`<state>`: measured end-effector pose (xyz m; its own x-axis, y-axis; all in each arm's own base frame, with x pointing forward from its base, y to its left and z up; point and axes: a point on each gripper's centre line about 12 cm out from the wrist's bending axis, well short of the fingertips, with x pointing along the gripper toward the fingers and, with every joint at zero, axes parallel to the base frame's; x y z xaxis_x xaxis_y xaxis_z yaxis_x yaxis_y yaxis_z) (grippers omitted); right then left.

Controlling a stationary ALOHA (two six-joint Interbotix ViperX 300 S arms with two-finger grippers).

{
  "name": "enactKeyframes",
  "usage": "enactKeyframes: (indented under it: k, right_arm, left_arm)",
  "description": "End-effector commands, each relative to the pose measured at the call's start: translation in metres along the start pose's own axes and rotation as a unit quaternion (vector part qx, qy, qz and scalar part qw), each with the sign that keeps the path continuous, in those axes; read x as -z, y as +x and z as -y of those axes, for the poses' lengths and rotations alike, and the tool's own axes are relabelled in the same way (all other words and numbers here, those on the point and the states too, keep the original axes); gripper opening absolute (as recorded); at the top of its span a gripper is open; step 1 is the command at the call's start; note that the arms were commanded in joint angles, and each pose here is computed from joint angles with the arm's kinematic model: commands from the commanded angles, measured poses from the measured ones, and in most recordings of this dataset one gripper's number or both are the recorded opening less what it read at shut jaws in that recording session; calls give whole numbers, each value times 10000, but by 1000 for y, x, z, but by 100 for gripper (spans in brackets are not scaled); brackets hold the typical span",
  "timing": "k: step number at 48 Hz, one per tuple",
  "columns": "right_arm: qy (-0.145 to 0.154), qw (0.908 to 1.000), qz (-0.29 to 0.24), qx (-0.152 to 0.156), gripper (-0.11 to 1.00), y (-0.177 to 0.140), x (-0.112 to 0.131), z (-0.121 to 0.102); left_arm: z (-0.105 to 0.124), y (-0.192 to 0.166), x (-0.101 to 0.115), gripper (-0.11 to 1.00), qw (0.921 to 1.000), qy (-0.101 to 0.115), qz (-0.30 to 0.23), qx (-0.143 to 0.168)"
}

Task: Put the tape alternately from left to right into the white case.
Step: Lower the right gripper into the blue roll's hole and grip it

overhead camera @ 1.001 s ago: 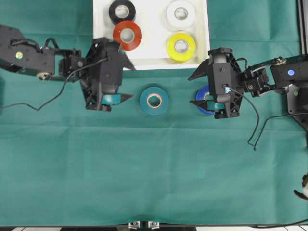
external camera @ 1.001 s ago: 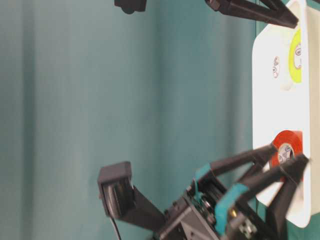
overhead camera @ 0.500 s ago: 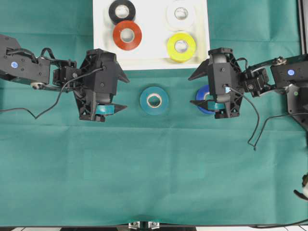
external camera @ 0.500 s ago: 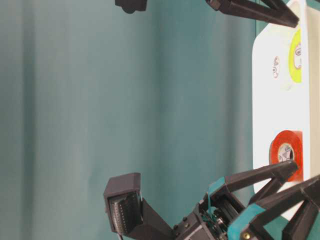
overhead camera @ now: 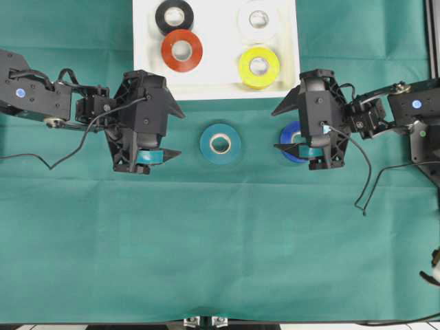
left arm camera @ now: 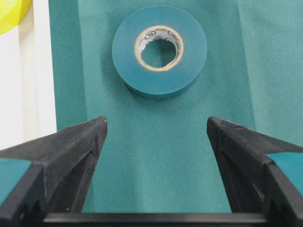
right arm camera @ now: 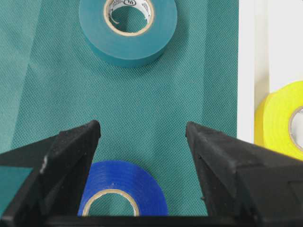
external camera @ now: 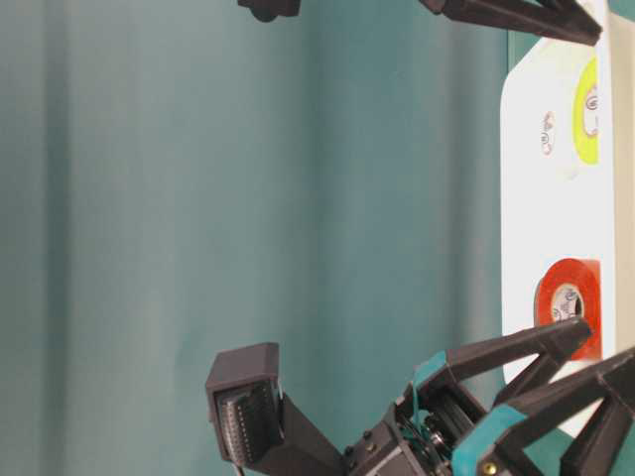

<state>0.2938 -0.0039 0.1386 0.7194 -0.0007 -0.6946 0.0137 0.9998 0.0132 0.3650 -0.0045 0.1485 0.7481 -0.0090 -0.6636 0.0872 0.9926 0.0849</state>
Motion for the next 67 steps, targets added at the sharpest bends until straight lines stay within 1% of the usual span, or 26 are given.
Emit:
enactKeyframes:
  k: [1, 8, 19, 25, 29, 39, 45, 59, 67]
  right_arm:
    - [4, 10000, 47, -7, 80, -2, -2, -1]
    - [43, 10000, -71, 53, 80, -8, 8, 1]
    - [457, 9987, -181, 132, 80, -21, 28, 2]
    - [602, 9976, -268, 189, 80, -25, 36, 3]
    - [638, 9973, -293, 210, 80, -27, 38, 4]
    - [617, 9975, -270, 203, 80, -26, 35, 4]
    - [622, 9972, -361, 215, 80, -22, 38, 4]
    - [826, 9939, -608, 410, 80, -10, 46, 19]
    - [826, 9932, -723, 381, 80, 1, 46, 19]
  left_arm:
    - [1, -7, -3, 83, 9999, -13, 108, -1]
    - [1, -7, -1, 83, 10000, -5, 93, 0]
    - [1, -7, -2, 83, 10000, -13, 93, 1]
    - [1, -7, -3, 83, 9999, -5, 116, -2]
    - [1, -7, -5, 83, 9999, -13, 131, -4]
    - [1, -7, -4, 83, 9999, -13, 123, -3]
    - [2, -7, -4, 83, 9999, -11, 117, 10]
    - [5, -6, -4, 83, 9999, 20, 113, 45]
    - [6, -6, -3, 83, 9999, 17, 98, 52]
